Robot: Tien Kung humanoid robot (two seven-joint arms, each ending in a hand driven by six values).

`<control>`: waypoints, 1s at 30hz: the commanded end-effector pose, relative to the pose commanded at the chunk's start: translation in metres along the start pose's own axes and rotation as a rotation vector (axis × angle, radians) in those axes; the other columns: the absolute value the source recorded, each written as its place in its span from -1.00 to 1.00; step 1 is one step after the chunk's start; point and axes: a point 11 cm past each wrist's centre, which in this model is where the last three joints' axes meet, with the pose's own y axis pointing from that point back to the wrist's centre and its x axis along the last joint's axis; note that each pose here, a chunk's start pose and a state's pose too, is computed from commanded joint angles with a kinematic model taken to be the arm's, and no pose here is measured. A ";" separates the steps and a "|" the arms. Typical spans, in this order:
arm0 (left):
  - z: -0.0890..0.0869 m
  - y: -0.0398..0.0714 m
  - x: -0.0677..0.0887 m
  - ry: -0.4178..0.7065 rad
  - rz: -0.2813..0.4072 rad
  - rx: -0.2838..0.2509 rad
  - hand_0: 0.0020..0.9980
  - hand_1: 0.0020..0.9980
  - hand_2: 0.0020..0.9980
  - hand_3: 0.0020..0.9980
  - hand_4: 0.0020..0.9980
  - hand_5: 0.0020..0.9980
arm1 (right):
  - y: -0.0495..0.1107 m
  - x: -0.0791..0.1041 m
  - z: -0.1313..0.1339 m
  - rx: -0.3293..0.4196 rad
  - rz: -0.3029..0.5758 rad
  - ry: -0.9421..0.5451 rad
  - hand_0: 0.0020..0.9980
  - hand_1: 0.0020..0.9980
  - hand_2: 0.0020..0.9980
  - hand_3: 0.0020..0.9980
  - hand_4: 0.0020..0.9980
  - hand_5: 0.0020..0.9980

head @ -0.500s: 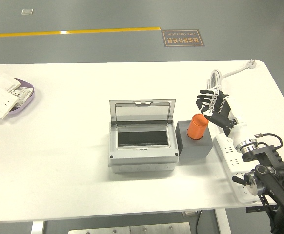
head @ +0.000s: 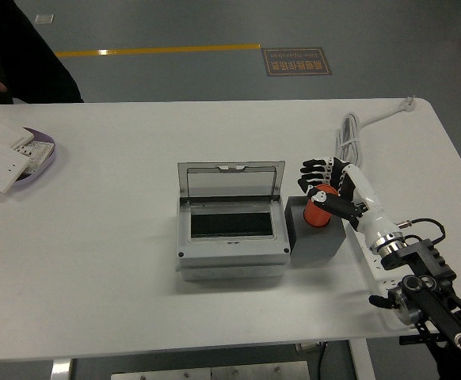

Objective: Pick up the cylinder from the cube,place it in the box,flap close box

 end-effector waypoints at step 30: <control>0.006 0.000 -0.003 -0.016 -0.008 -0.018 0.22 0.30 0.22 0.34 0.36 -0.80 | 0.011 -0.001 0.016 -0.047 -0.018 0.027 0.16 0.20 0.09 0.15 0.44 -0.61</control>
